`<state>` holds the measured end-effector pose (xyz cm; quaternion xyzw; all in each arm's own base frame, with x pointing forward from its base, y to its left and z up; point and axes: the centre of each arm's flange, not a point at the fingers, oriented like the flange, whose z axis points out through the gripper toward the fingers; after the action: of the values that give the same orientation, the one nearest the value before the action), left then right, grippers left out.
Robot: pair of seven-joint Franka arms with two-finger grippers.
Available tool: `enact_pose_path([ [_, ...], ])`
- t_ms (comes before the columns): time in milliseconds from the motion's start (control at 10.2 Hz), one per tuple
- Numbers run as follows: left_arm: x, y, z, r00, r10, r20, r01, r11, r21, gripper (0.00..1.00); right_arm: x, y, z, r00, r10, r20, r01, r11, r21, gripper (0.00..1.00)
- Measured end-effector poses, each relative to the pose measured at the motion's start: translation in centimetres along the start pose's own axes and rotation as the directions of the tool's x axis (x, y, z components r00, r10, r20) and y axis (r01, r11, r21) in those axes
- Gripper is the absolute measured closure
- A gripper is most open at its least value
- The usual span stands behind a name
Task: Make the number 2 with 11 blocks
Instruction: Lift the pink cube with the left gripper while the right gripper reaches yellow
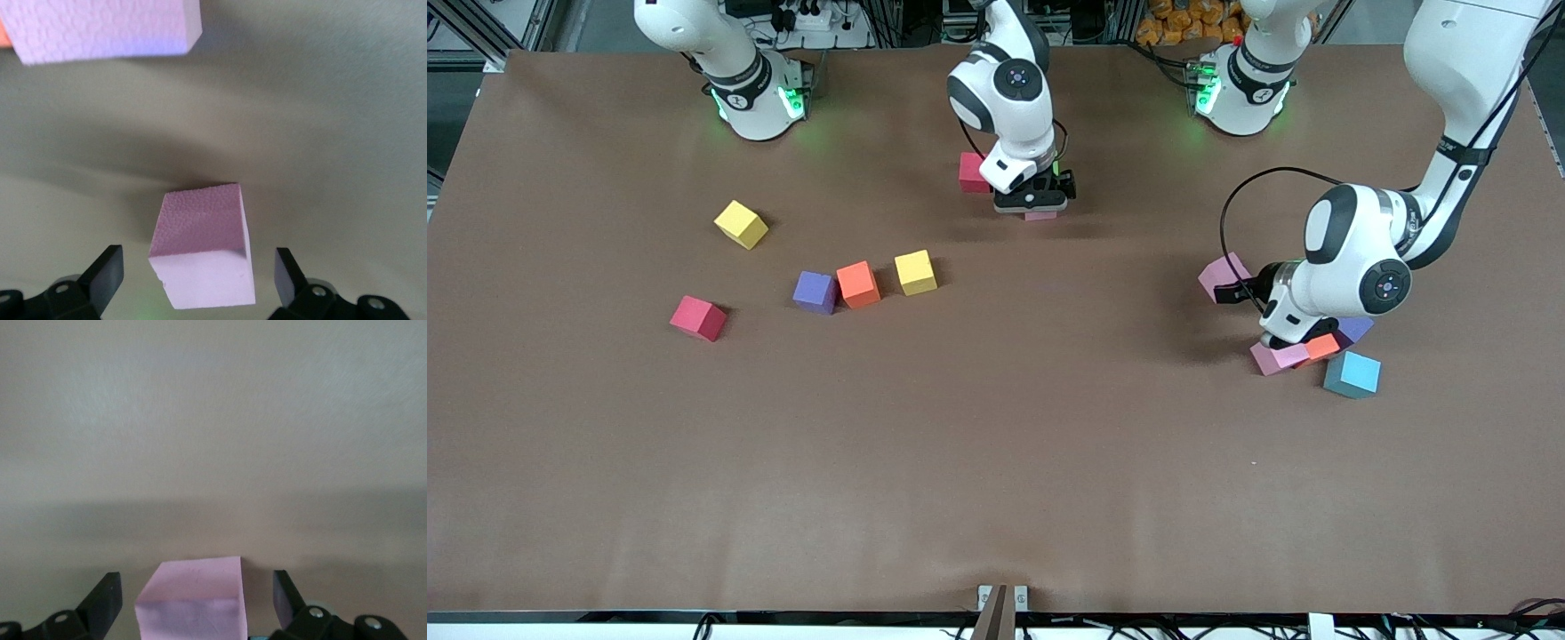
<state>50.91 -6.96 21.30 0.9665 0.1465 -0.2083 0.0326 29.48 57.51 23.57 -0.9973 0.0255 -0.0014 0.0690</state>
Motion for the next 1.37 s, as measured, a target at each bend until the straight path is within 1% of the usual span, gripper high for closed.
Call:
enact_pose_path([
  [98, -0.2, -0.1, 0.3, 1.0, -0.01, -0.001, 0.01, 1.0, 0.001, 0.0, 1.9, 0.5, -1.7, 1.0, 0.005, 0.003, -0.005, 1.0, 0.016, 0.0],
  [195, -0.4, -0.2, 0.5, 1.0, -0.021, -0.007, 0.021, 1.0, 0.001, 0.0, 4.7, 1.7, -3.6, 1.0, -0.004, 0.01, 0.004, 1.0, 0.028, 0.0],
  [293, -0.6, -0.2, 0.8, 1.0, -0.025, -0.011, 0.025, 1.0, 0.002, 0.0, 8.8, 3.8, -5.9, 0.999, -0.033, 0.02, 0.032, 0.999, 0.041, 0.0],
  [391, -0.8, -0.2, 0.9, 1.0, -0.027, -0.011, 0.027, 1.0, 0.004, 0.0, 13.5, 7.0, -8.4, 0.997, -0.062, 0.044, 0.06, 0.997, 0.048, 0.0],
  [488, -0.9, -0.3, 1.0, 1.0, -0.028, -0.011, 0.028, 1.0, 0.004, 0.0, 17.5, 10.2, -10.7, 0.995, -0.067, 0.072, 0.063, 0.996, 0.056, 0.0],
  [586, -0.9, -0.3, 1.1, 1.0, -0.028, -0.013, 0.028, 1.0, 0.003, 0.0, 20.8, 12.9, -12.8, 0.995, -0.044, 0.091, 0.038, 0.997, 0.063, 0.0],
  [684, -0.9, -0.3, 1.3, 1.0, -0.029, -0.012, 0.029, 1.0, 0.002, 0.0, 23.2, 15.1, -14.2, 0.995, -0.011, 0.1, 0.004, 0.998, 0.062, 0.0],
  [781, -0.9, -0.3, 1.4, 0.999, -0.03, -0.01, 0.03, 1.0, 0.002, 0.0, 25.4, 17.6, -14.9, 0.996, -0.02, 0.091, 0.017, 0.999, 0.04, 0.0],
  [879, -1.0, -0.4, 1.6, 0.999, -0.031, -0.009, 0.031, 1.0, 0.002, 0.0, 27.2, 20.3, -15.0, 0.995, -0.067, 0.079, 0.067, 0.998, 0.004, 0.0],
  [977, -1.0, -0.4, 1.9, 0.999, -0.031, -0.009, 0.031, 1.0, 0.0, 0.0, 28.6, 22.7, -14.6, 0.99, -0.112, 0.085, 0.115, 0.993, -0.021, 0.0],
  [1074, -0.9, -0.4, 2.2, 0.999, -0.031, -0.009, 0.031, 1.0, -0.004, 0.0, 29.3, 24.8, -13.4, 0.984, -0.139, 0.11, 0.144, 0.989, -0.035, 0.0],
  [1172, -0.8, -0.4, 2.5, 0.999, -0.033, -0.006, 0.033, 0.999, -0.008, 0.0, 29.1, 25.6, -11.7, 0.977, -0.16, 0.14, 0.168, 0.985, -0.046, 0.0],
  [1269, -0.7, -0.4, 2.9, 0.999, -0.038, -0.002, 0.038, 0.999, -0.011, 0.01, 27.9, 24.8, -10.0, 0.968, -0.195, 0.157, 0.205, 0.978, -0.049, 0.0],
  [1367, -0.6, -0.3, 3.2, 0.999, -0.04, 0.002, 0.04, 0.999, -0.013, 0.04, 26.0, 23.0, -8.5, 0.963, -0.234, 0.137, 0.242, 0.969, -0.05, 0.0],
])
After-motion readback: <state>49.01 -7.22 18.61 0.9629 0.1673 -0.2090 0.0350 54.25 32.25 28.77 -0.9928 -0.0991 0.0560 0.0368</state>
